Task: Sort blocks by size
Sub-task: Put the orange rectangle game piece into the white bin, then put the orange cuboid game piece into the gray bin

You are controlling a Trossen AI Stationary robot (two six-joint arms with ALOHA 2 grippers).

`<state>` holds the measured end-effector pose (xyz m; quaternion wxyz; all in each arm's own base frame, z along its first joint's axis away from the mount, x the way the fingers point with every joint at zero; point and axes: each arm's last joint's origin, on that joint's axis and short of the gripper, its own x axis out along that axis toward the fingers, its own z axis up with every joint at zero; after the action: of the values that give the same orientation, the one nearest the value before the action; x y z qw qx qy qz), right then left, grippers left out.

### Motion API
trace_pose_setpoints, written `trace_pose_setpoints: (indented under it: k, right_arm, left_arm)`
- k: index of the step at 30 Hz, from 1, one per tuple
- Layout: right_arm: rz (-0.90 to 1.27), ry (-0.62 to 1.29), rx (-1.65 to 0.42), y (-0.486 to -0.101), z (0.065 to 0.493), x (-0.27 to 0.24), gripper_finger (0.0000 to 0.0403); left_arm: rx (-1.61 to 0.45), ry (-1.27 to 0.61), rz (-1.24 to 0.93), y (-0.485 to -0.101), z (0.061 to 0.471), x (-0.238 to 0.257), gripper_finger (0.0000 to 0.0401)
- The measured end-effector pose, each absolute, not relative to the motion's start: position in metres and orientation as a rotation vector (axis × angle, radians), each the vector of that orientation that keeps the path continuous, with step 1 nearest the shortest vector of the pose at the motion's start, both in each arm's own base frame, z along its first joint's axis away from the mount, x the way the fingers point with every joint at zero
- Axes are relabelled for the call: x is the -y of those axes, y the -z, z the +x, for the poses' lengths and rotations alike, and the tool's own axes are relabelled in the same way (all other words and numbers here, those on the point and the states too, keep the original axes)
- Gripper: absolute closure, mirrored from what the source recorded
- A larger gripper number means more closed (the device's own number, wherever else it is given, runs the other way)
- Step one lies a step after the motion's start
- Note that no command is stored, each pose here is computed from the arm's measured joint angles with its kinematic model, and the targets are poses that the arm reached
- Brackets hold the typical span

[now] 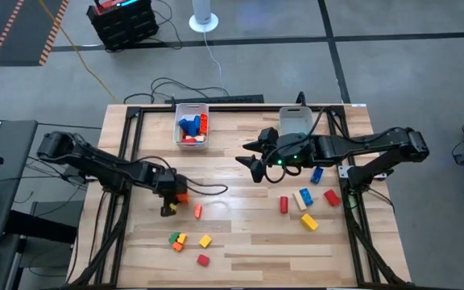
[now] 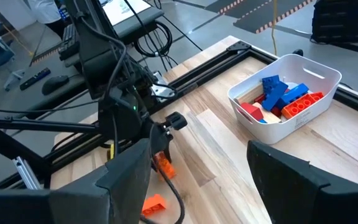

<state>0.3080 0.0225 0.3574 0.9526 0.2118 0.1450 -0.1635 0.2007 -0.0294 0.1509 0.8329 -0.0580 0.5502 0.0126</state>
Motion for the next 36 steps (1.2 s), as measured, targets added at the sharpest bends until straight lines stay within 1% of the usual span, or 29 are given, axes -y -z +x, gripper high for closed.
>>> trace_pose_setpoints:
  k: [2, 5, 11, 14, 18, 19, 21, 23, 26, 28, 29, 31, 33, 36]
  right_arm:
    - [0.43, 0.332, -0.295, -0.357, 0.308, -0.022, 0.0113]
    - [0.43, 0.334, -0.295, -0.357, 0.308, -0.022, 0.0113]
    - [0.432, 0.347, -0.292, -0.357, 0.308, -0.018, 0.0113]
    - [0.433, 0.347, -0.291, -0.357, 0.308, -0.018, 0.0113]
    - [0.433, 0.338, -0.289, -0.358, 0.308, -0.02, 0.0113]
    - [0.433, 0.335, -0.288, -0.358, 0.308, -0.021, 0.0113]
    - [0.432, 0.327, -0.288, -0.358, 0.308, -0.024, 0.0113]
    - [0.431, 0.318, -0.29, -0.358, 0.308, -0.026, 0.0113]
    - [0.429, 0.309, -0.292, -0.358, 0.308, -0.029, 0.0113]
    - [0.427, 0.305, -0.297, -0.358, 0.307, -0.031, 0.0113]
    - [0.427, 0.305, -0.299, -0.358, 0.307, -0.031, 0.0113]
    - [0.426, 0.307, -0.3, -0.357, 0.307, -0.03, 0.0113]
    - [0.426, 0.308, -0.3, -0.357, 0.307, -0.03, 0.0113]
    - [0.424, 0.313, -0.315, -0.356, 0.307, -0.03, 0.0113]
  left_arm:
    - [-1.117, -0.078, -0.159, -0.161, 0.204, 0.021, 0.0271]
    - [-1.011, -0.213, -0.182, -0.181, 0.211, 0.001, 0.0271]
    - [-0.844, -0.479, -0.256, -0.219, 0.218, -0.06, 0.0271]
    - [-0.823, -0.599, -0.293, -0.224, 0.215, -0.093, 0.0271]
    - [-0.824, -0.722, -0.356, -0.22, 0.211, -0.126, 0.0271]
    - [-0.821, -0.727, -0.376, -0.219, 0.211, -0.131, 0.0268]
    - [-0.828, -0.724, -0.407, -0.217, 0.212, -0.138, 0.024]
    - [-0.846, -0.713, -0.424, -0.215, 0.212, -0.14, 0.0196]
    - [-0.804, -0.713, -0.42, -0.226, 0.216, -0.142, 0.0132]
    - [-0.802, -0.712, -0.419, -0.234, 0.217, -0.142, 0.0104]
    - [-0.813, -0.696, -0.415, -0.238, 0.217, -0.142, 0.0095]
    - [-0.812, -0.6, -0.395, -0.251, 0.22, -0.136, 0.0085]
    - [-0.798, -0.468, -0.387, -0.263, 0.224, -0.121, 0.0083]
    - [-0.855, -0.308, -0.411, -0.265, 0.229, -0.086, 0.0089]
